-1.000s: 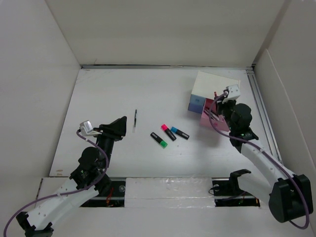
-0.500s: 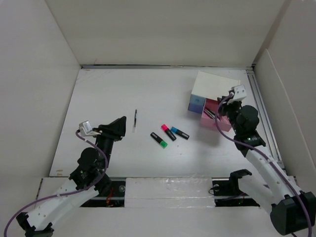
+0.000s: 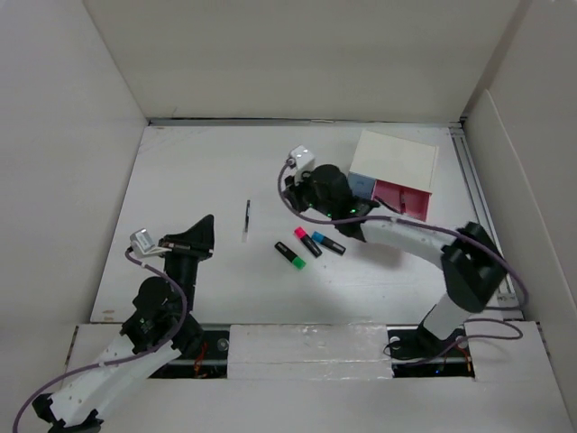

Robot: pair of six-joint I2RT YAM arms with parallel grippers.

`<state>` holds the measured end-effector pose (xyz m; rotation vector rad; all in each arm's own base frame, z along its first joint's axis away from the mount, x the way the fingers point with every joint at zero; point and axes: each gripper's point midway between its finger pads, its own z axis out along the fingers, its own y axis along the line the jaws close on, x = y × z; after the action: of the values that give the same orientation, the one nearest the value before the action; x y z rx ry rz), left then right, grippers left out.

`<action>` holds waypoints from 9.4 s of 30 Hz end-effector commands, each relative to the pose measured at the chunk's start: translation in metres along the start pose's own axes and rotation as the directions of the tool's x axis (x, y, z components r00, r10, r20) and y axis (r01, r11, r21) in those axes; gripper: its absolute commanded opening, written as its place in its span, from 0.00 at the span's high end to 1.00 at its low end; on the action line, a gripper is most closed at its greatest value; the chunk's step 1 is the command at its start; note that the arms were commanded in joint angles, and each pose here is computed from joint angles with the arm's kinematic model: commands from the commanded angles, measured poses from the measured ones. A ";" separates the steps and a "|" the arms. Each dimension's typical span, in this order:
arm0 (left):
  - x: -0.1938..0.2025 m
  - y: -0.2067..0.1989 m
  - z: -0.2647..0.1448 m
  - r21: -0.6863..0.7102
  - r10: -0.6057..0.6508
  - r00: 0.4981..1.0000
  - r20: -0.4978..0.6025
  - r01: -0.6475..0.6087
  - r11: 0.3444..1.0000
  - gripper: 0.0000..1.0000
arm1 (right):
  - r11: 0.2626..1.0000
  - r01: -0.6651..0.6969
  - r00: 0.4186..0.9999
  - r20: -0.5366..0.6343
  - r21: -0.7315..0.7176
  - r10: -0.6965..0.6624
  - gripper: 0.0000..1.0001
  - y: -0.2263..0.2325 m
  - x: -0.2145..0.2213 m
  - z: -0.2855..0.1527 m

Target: Organize the desk

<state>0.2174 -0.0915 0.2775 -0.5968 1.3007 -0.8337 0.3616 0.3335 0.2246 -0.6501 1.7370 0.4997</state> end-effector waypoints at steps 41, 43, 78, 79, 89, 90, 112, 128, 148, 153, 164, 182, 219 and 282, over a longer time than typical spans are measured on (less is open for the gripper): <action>-0.040 0.014 -0.018 -0.013 -0.134 0.978 0.158 0.138 0.990 0.71 | 0.995 0.006 0.923 -0.384 0.099 0.033 0.99 0.080 0.159 0.107; -0.040 0.014 -0.017 -0.014 -0.133 0.979 0.157 0.137 0.991 0.71 | 0.999 -0.040 0.949 -0.313 0.014 0.042 1.00 0.087 0.140 0.109; 0.012 -0.023 0.002 0.108 0.043 0.998 -0.049 -0.038 0.993 0.59 | 0.717 -0.137 0.982 0.001 0.683 0.187 0.97 -0.203 0.061 -0.197; 0.012 -0.022 0.002 0.104 0.044 0.998 -0.048 -0.039 0.994 0.59 | 0.715 -0.134 0.982 -0.005 0.686 0.190 0.97 -0.203 0.065 -0.196; 0.012 -0.021 0.003 0.099 0.044 0.998 -0.045 -0.040 0.994 0.59 | 0.720 -0.128 0.985 0.006 0.682 0.170 0.91 -0.205 0.076 -0.184; 0.012 -0.020 0.003 0.096 0.046 0.998 -0.046 -0.042 0.994 0.59 | 0.721 -0.127 0.985 0.002 0.681 0.172 0.91 -0.204 0.078 -0.185; 0.016 -0.019 0.005 0.091 0.060 0.997 -0.052 -0.055 0.994 0.61 | 0.857 -0.232 0.966 0.005 0.461 0.259 1.00 -0.111 0.049 -0.195; 0.016 -0.021 0.004 0.101 0.060 0.997 -0.056 -0.054 0.993 0.61 | 0.739 -0.380 0.882 -0.022 0.556 0.470 0.59 -0.096 0.113 -0.210; 0.014 -0.021 0.003 0.102 0.054 0.997 -0.051 -0.049 0.994 0.61 | 0.651 -0.308 0.906 0.005 0.694 0.423 0.57 -0.136 0.114 -0.194; 0.014 -0.022 0.003 0.106 0.051 0.997 -0.051 -0.045 0.993 0.61 | 0.617 -0.310 0.911 0.039 0.723 0.411 0.64 -0.151 0.115 -0.198; 0.014 -0.021 0.003 0.101 0.054 0.997 -0.050 -0.049 0.994 0.61 | 0.593 -0.332 0.926 0.134 0.733 0.352 0.77 -0.171 0.094 -0.199; 0.015 -0.020 0.004 0.097 0.057 0.997 -0.049 -0.052 0.994 0.61 | 0.557 -0.338 0.934 0.196 0.759 0.300 0.79 -0.225 0.084 -0.157; 0.024 -0.016 0.008 0.079 0.080 0.995 -0.064 -0.075 0.994 0.60 | 0.541 -0.481 0.842 0.191 0.690 0.505 0.52 -0.228 0.154 -0.084; 0.014 -0.023 0.002 0.123 0.049 0.998 -0.049 -0.043 0.992 0.60 | 0.344 -0.386 0.867 0.210 0.856 0.452 0.56 -0.246 0.157 -0.056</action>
<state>0.2199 -0.1174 0.2702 -0.4550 1.3483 -0.8466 0.4483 0.0815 0.0740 0.5825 1.9560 -0.1597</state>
